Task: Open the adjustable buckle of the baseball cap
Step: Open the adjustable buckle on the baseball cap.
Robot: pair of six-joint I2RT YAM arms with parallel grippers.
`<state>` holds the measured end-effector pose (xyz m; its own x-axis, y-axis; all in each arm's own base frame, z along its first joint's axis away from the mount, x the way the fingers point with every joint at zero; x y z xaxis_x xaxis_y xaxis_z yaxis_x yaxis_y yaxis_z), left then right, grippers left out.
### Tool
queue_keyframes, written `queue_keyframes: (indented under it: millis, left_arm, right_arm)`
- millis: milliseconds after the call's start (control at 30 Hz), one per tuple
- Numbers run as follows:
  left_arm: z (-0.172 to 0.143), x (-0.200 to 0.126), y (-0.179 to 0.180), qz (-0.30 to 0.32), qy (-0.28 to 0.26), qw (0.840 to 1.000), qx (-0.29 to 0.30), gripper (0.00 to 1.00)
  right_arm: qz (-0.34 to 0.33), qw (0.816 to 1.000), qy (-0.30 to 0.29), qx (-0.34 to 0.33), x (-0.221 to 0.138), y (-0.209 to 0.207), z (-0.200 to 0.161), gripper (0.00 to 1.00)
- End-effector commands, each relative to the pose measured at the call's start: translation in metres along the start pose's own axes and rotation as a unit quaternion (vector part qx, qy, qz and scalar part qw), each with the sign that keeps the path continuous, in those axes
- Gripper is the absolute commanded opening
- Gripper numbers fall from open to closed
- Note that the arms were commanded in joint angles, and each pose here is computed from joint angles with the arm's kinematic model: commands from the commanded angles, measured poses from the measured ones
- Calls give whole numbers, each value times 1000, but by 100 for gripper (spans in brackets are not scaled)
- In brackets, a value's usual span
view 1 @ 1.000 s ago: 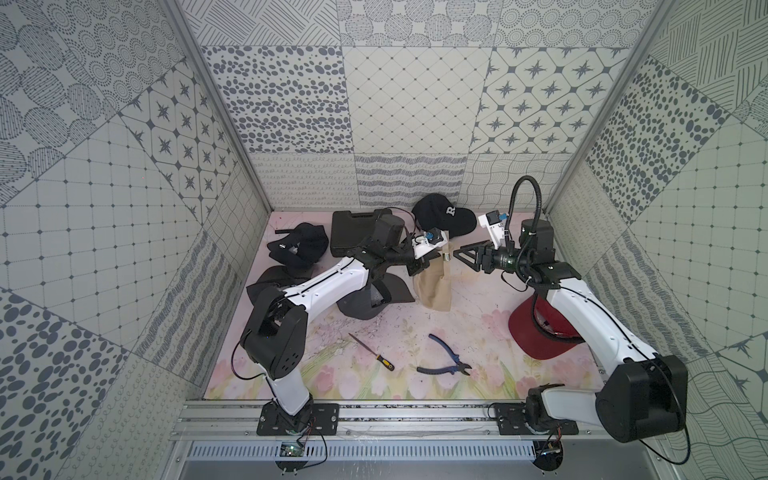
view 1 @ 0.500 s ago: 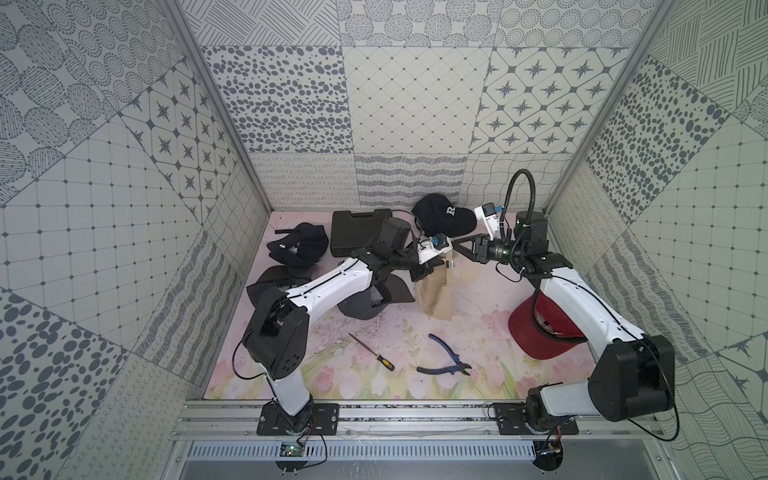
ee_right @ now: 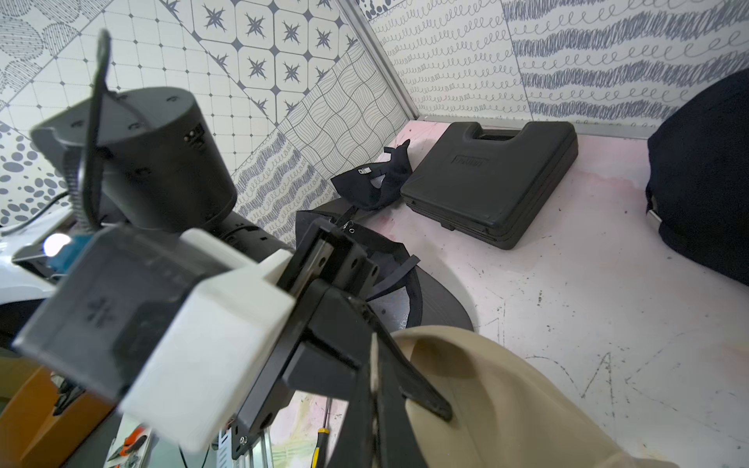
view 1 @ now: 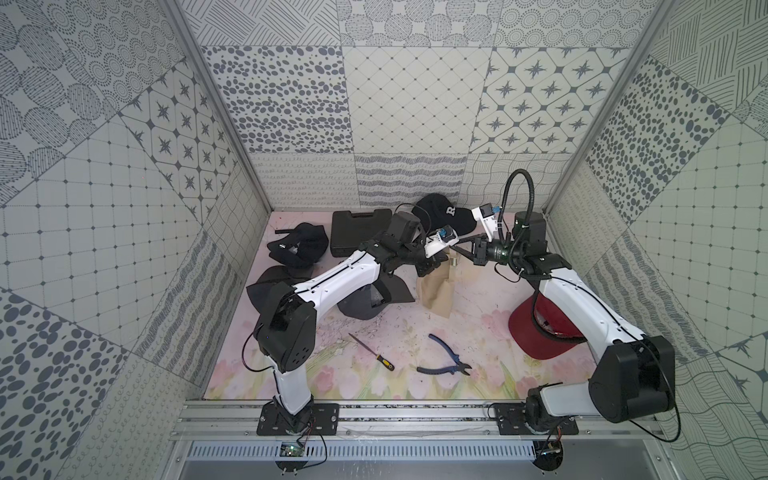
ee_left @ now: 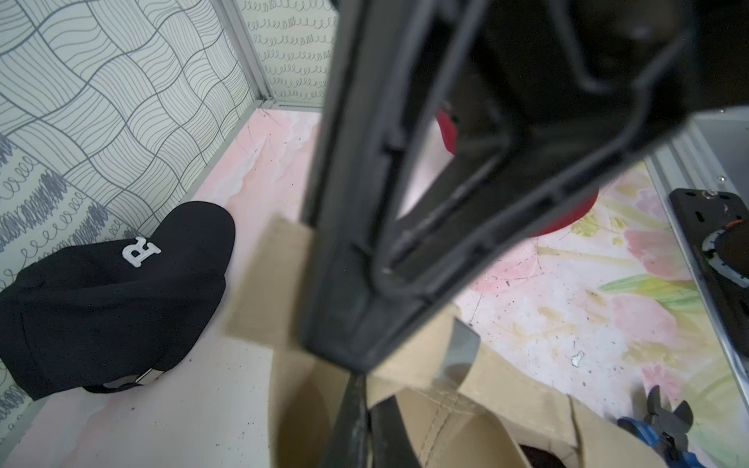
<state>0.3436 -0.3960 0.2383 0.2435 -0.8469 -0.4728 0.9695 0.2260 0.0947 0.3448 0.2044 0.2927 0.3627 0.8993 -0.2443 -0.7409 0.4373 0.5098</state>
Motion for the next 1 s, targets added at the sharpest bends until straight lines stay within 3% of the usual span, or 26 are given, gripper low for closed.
queue_keyframes:
  millis: [0,200,633,733,767,800,833,867,900,967]
  left_arm:
    - [-6,6,11,25,34,990,-138,0]
    - [-10,9,26,60,55,972,-219,0]
    - [-13,16,51,79,48,959,-268,0]
    - [-12,17,50,74,46,960,-268,0]
    - [-10,17,48,67,43,961,-265,0]
    - [-7,16,45,57,38,963,-259,0]
    - [-6,15,43,52,35,965,-256,0]
    - [-3,13,42,49,32,966,-252,0]
    - [-3,12,41,49,32,967,-249,0]
    - [-3,9,42,51,34,967,-246,0]
  right_arm:
    - [13,999,-3,-43,-2,10,-2,0]
    - [42,997,0,-58,-1,21,-7,0]
    - [71,994,2,-77,-15,52,-16,0]
    - [46,996,-5,-74,-17,49,-13,0]
    - [29,997,-10,-69,-18,45,-10,13]
    - [4,998,-18,-63,-20,39,-6,42]
    - [-32,998,-28,-53,-22,29,-1,61]
    - [-75,996,-38,-42,-27,17,3,74]
    - [-115,992,-48,-30,-33,5,7,81]
    - [-187,980,-64,0,-49,-17,11,83]
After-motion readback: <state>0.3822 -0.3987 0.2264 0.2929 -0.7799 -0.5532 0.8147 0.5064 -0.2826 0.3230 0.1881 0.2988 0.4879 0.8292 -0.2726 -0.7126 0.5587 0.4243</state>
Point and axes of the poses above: each gripper's point midway between its finger pads, its own x axis out along the fingers, its own y axis along the line the jaws close on, z = x × y, the point moved 1 cm from there along -x, back along the fingers, and after that the axes turned 1 degree about -x, right-handed, at the moved point
